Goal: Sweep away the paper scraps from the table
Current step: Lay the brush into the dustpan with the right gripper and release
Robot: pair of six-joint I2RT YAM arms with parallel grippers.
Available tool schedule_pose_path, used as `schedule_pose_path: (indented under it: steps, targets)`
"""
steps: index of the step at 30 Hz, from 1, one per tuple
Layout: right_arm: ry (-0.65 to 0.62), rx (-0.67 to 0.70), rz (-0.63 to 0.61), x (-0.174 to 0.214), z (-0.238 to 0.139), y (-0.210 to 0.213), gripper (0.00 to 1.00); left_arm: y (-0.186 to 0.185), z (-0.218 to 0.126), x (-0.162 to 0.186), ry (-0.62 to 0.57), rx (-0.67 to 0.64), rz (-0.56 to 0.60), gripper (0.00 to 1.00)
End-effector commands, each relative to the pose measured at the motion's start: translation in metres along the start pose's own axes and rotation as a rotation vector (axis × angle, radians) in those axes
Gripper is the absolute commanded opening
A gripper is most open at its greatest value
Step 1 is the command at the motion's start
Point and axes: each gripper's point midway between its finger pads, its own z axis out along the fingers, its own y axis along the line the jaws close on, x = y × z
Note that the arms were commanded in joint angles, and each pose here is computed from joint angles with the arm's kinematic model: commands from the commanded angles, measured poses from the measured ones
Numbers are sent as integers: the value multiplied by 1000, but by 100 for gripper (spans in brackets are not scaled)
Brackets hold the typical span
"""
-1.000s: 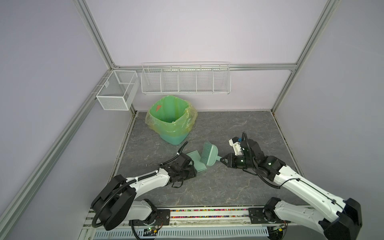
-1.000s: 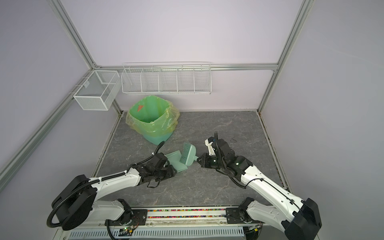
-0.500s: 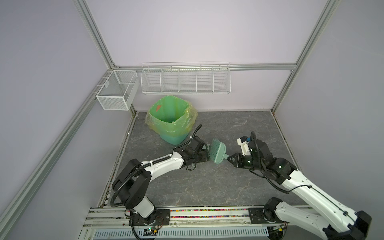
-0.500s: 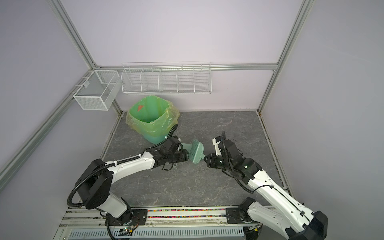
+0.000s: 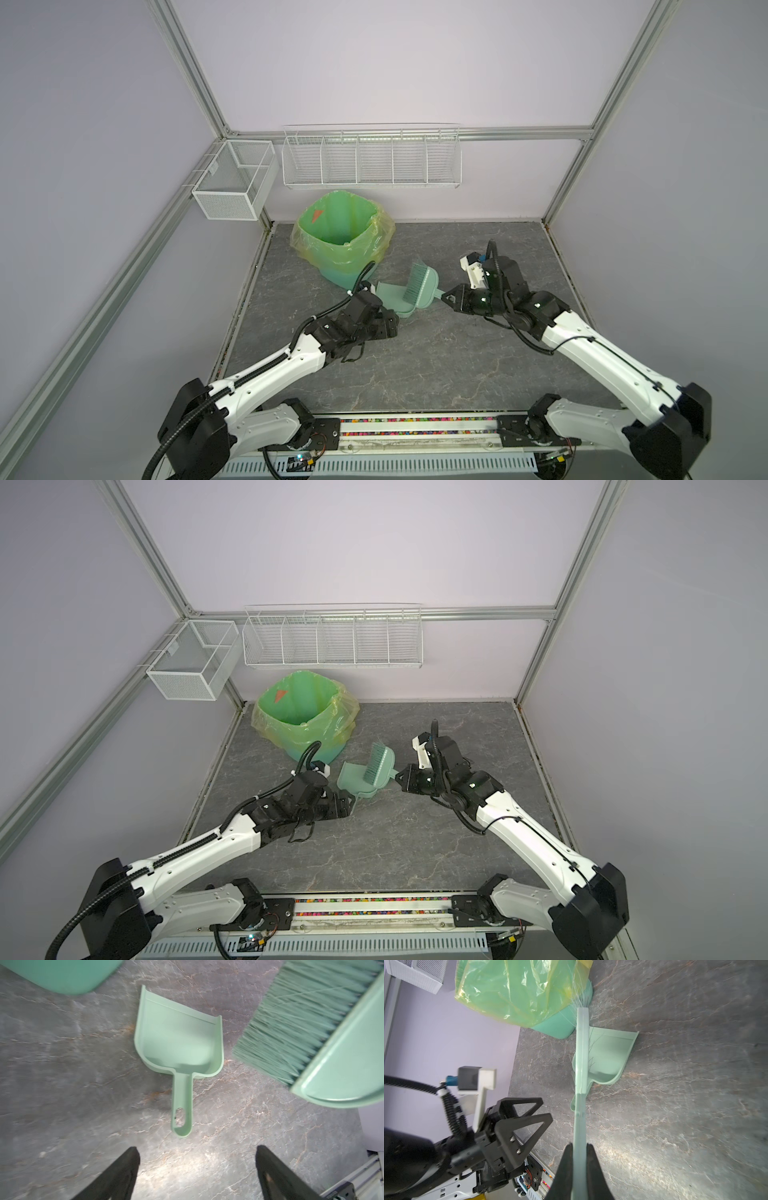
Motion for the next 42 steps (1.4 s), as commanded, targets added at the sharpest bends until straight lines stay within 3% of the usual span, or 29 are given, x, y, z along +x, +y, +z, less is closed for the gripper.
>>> schedule_pose_path:
  steps: [1, 6, 23, 42]
  targets:
    - [-12, -103, -13, -18, 15, 23, 7, 28, -13, -10, -58, -101, 39, 93]
    - [41, -125, 25, -17, 51, 18, 7, 34, -25, -25, -115, -103, 44, 100]
    - [175, -134, 143, -8, 127, -16, 7, 40, -20, -55, -201, -165, 85, 100]
    - [260, -12, 167, 3, 133, -45, 39, 51, -31, -55, -226, -208, 67, 99]
